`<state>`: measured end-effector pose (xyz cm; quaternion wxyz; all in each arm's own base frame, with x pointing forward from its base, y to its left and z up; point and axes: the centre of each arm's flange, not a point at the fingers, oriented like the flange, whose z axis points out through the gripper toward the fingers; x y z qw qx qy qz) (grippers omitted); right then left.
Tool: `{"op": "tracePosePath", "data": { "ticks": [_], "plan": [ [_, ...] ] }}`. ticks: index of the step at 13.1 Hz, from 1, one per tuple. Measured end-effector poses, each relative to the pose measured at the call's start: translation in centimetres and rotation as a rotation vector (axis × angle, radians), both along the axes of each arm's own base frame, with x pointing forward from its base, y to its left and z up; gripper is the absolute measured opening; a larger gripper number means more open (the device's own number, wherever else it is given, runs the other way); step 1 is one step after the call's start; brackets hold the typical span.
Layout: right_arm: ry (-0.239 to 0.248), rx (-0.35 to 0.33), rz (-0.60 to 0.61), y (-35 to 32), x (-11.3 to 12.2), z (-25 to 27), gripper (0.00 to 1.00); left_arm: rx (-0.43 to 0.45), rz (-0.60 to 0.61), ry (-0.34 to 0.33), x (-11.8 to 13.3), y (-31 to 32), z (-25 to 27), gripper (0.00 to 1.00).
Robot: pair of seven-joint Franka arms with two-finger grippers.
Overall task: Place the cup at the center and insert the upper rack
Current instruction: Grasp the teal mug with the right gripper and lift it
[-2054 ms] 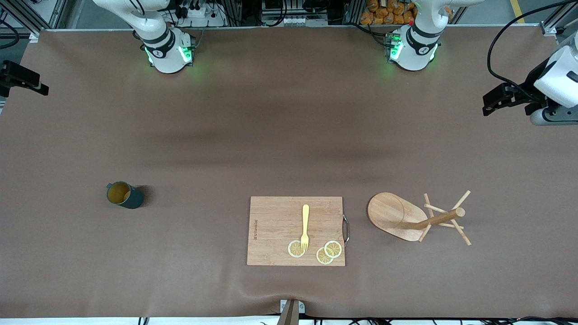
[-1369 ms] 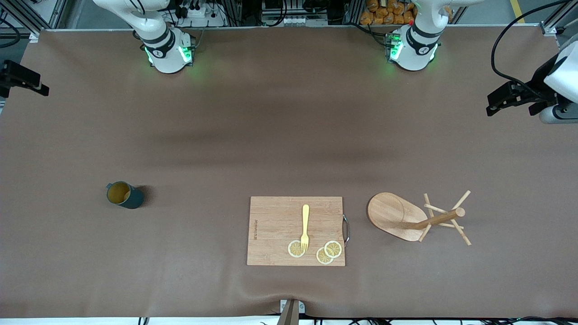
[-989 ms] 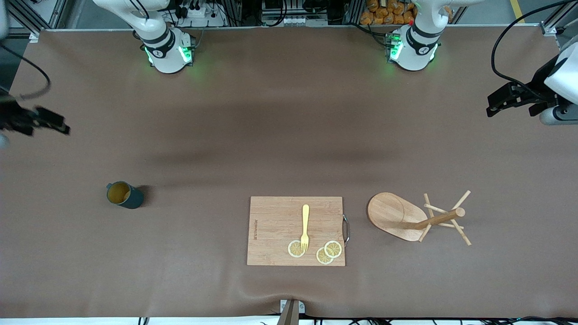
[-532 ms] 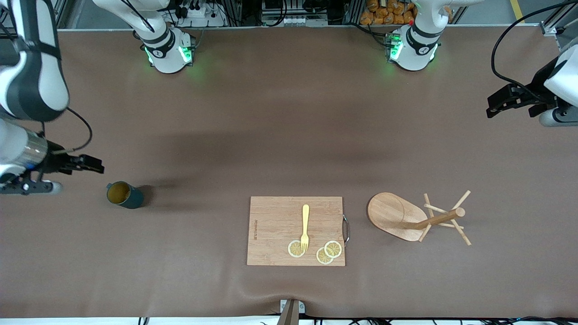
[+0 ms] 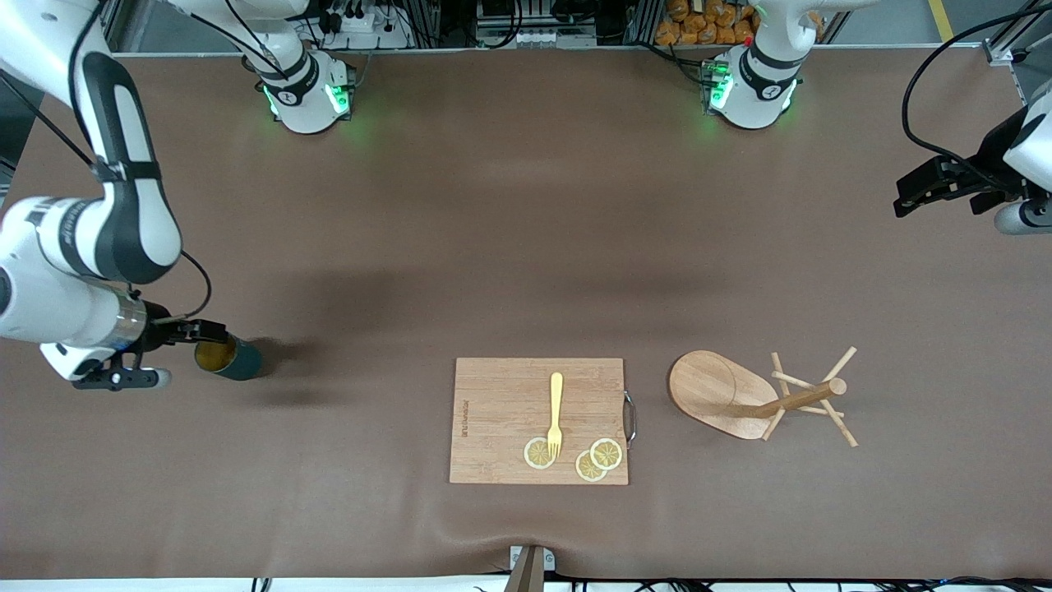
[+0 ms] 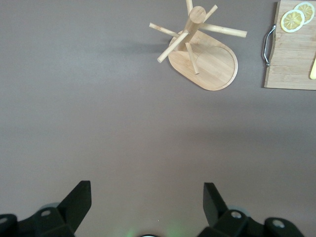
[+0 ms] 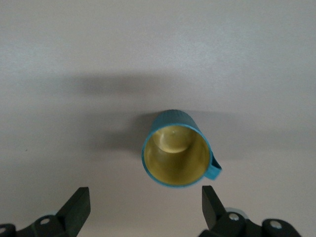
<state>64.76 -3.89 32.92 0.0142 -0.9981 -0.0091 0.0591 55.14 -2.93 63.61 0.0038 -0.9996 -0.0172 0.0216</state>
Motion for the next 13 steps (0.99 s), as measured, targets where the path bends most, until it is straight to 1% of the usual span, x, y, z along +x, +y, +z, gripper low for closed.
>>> {"op": "tracePosePath", "data": {
  "ticks": [2,4,6,7,8,9,10,13],
  "plan": [
    [-0.007,-0.005,0.006,0.4,0.6,-3.0,1.00,0.000,0.000,0.001,0.0,0.0,0.0,1.00],
    [0.003,-0.008,0.012,0.8,0.8,-5.6,1.00,0.000,0.000,0.003,0.1,0.0,-0.2,1.00],
    [0.018,-0.009,0.014,1.0,0.8,-6.9,1.00,0.000,0.000,0.005,0.2,0.0,-0.3,1.00],
    [0.023,-0.009,0.014,1.0,0.7,-7.2,0.99,0.000,0.000,0.006,0.2,0.0,-0.3,1.00],
    [0.028,-0.009,0.013,1.0,0.7,-7.5,0.94,0.000,0.000,0.006,0.2,0.0,-0.3,1.00],
    [0.033,-0.009,0.013,1.0,0.7,-7.8,0.94,0.000,0.000,0.006,0.2,0.0,-0.4,1.00],
    [0.039,-0.009,0.013,1.0,0.6,-8.1,0.84,0.000,0.000,0.006,0.2,0.0,-0.4,1.00],
    [0.055,-0.009,0.013,1.0,0.4,-8.9,0.46,0.000,0.000,0.006,0.2,0.0,-0.4,1.00]
  ]
}}
